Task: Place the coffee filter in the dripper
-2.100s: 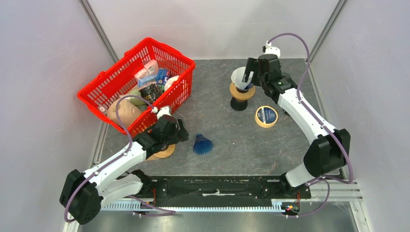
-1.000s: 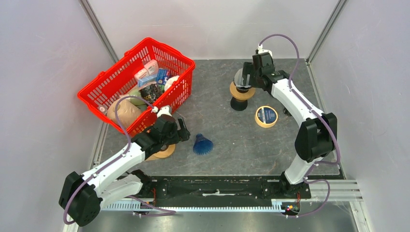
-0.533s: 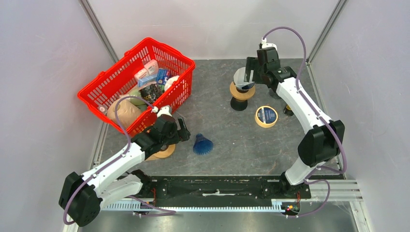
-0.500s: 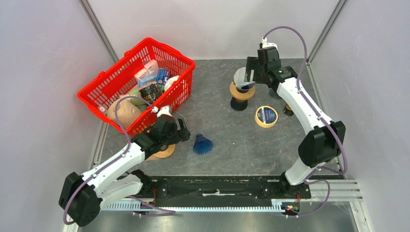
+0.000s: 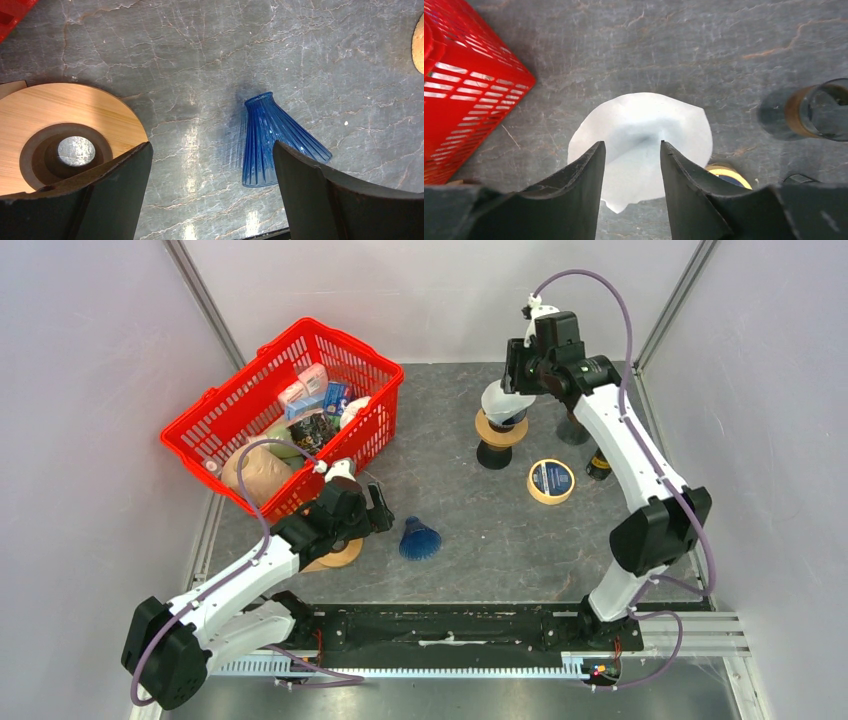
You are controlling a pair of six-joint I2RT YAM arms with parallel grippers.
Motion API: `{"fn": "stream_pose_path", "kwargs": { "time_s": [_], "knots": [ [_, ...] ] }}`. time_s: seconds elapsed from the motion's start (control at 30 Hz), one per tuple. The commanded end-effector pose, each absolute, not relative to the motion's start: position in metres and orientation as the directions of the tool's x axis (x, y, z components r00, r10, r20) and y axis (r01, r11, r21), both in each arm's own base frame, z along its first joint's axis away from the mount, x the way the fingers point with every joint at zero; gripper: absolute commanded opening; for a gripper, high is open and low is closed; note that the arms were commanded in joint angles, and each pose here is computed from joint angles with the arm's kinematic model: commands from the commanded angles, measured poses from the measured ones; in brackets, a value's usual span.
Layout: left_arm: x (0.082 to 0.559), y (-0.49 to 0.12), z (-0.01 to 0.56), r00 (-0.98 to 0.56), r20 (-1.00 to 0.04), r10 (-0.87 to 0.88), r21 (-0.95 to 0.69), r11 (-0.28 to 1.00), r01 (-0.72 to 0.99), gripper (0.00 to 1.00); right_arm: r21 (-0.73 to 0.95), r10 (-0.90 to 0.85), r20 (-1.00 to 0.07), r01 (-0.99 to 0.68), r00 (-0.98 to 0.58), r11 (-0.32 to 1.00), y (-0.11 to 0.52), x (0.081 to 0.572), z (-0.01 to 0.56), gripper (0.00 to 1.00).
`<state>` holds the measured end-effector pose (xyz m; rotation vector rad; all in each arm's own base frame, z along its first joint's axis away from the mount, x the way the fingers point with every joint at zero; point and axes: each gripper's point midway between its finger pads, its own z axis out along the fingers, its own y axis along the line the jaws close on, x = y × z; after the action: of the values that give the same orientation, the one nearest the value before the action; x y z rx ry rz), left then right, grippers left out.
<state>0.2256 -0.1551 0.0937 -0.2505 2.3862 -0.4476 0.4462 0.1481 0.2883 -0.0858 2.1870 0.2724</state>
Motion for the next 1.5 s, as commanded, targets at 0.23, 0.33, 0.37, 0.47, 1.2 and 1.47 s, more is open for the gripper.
{"fn": "stream_pose_path", "kwargs": {
  "time_s": [0.23, 0.33, 0.37, 0.47, 1.2, 1.47],
  "knots": [
    [0.236, -0.156, 0.109, -0.703, -0.633, -0.325, -0.413, 0.91, -0.049, 0.96, 0.124, -0.062, -0.655, -0.188, -0.753, 0.974, 0.156, 0.44, 0.237, 0.37],
    [0.236, -0.156, 0.109, -0.704, -0.632, -0.323, -0.41, 0.911, -0.05, 0.96, 0.113, -0.079, -0.641, -0.196, -0.763, 0.974, 0.157, 0.444, 0.228, 0.36],
    [0.236, -0.157, 0.108, -0.706, -0.632, -0.32, -0.408, 0.912, -0.049, 0.96, 0.112, -0.081, -0.636, -0.196, -0.767, 0.974, 0.157, 0.445, 0.224, 0.36],
    [0.237, -0.156, 0.108, -0.707, -0.631, -0.32, -0.407, 0.912, -0.05, 0.96, 0.106, -0.089, -0.621, -0.196, -0.779, 0.975, 0.158, 0.45, 0.217, 0.34],
    [0.24, -0.157, 0.107, -0.711, -0.633, -0.307, -0.392, 0.919, -0.048, 0.96, 0.08, -0.148, -0.549, -0.228, -0.823, 0.97, 0.162, 0.463, 0.175, 0.29],
    [0.24, -0.158, 0.107, -0.712, -0.635, -0.3, -0.385, 0.922, -0.045, 0.96, 0.079, -0.159, -0.521, -0.233, -0.839, 0.969, 0.163, 0.461, 0.165, 0.3]
  ]
}}
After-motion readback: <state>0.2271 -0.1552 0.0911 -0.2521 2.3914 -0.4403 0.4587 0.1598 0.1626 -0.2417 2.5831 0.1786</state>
